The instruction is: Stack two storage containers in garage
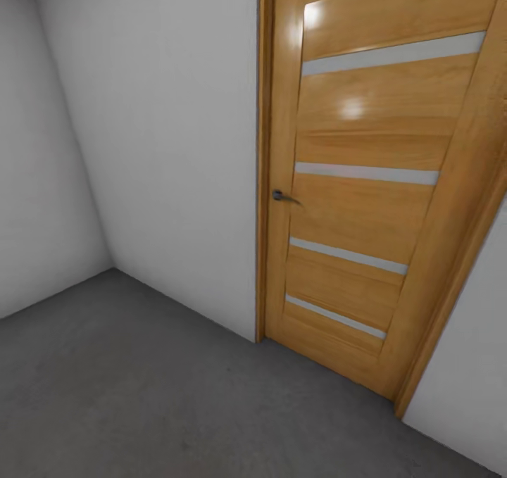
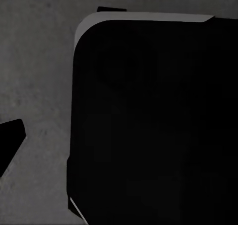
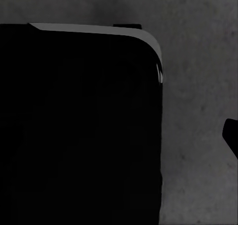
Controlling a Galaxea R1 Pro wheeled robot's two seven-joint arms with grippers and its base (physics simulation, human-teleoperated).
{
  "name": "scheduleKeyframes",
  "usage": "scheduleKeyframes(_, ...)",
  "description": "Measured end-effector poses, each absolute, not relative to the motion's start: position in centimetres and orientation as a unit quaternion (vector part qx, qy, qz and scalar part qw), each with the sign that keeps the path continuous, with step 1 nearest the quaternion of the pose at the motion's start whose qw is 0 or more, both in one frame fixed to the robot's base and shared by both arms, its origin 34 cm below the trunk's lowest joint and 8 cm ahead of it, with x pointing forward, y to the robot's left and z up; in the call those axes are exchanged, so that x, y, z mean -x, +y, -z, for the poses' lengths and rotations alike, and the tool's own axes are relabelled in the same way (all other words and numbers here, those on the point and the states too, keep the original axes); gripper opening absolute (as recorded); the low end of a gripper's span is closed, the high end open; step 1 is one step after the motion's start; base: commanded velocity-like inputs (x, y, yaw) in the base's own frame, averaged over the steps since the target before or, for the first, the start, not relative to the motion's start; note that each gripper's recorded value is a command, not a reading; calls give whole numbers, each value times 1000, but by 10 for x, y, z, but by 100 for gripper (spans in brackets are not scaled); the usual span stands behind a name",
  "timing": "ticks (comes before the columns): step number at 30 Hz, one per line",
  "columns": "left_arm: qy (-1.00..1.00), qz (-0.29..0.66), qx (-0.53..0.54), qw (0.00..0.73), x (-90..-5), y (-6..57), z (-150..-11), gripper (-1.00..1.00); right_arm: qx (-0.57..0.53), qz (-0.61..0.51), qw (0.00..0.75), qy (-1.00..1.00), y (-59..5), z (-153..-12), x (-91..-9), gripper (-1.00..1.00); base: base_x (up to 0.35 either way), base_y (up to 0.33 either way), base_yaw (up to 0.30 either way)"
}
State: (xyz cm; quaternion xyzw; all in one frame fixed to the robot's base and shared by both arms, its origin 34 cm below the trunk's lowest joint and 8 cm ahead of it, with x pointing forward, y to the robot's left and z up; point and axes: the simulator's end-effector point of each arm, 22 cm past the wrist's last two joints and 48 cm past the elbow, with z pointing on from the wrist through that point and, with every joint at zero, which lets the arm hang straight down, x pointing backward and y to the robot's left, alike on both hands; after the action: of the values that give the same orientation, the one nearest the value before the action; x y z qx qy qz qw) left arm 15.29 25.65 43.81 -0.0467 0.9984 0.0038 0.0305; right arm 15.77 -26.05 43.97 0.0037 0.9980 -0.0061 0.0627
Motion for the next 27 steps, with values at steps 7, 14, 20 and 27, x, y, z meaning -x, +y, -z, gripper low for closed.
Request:
scheduleKeyframes(7, 998, -4, 47, 30, -153, 257, -438, 100, -4, 6, 63, 998, -261, -440, -158, 100, 138, 123, -294)
scheduleKeyframes(14, 998, -4, 47, 31, -153, 258, -438, 100, -4, 7, 63, 998, -261, -440, -158, 100, 13, 11, -294)
scheduleKeyframes(20, 998, -4, 47, 31, -154, 258, -438, 100, -3, 7, 63, 998, -262, -440, -158, 100, 1, 1, -294)
scheduleKeyframes(27, 998, -4, 47, 31, -154, 258, -438, 100, -3, 7, 63, 998, -261, -440, -158, 100, 32, 0, -294)
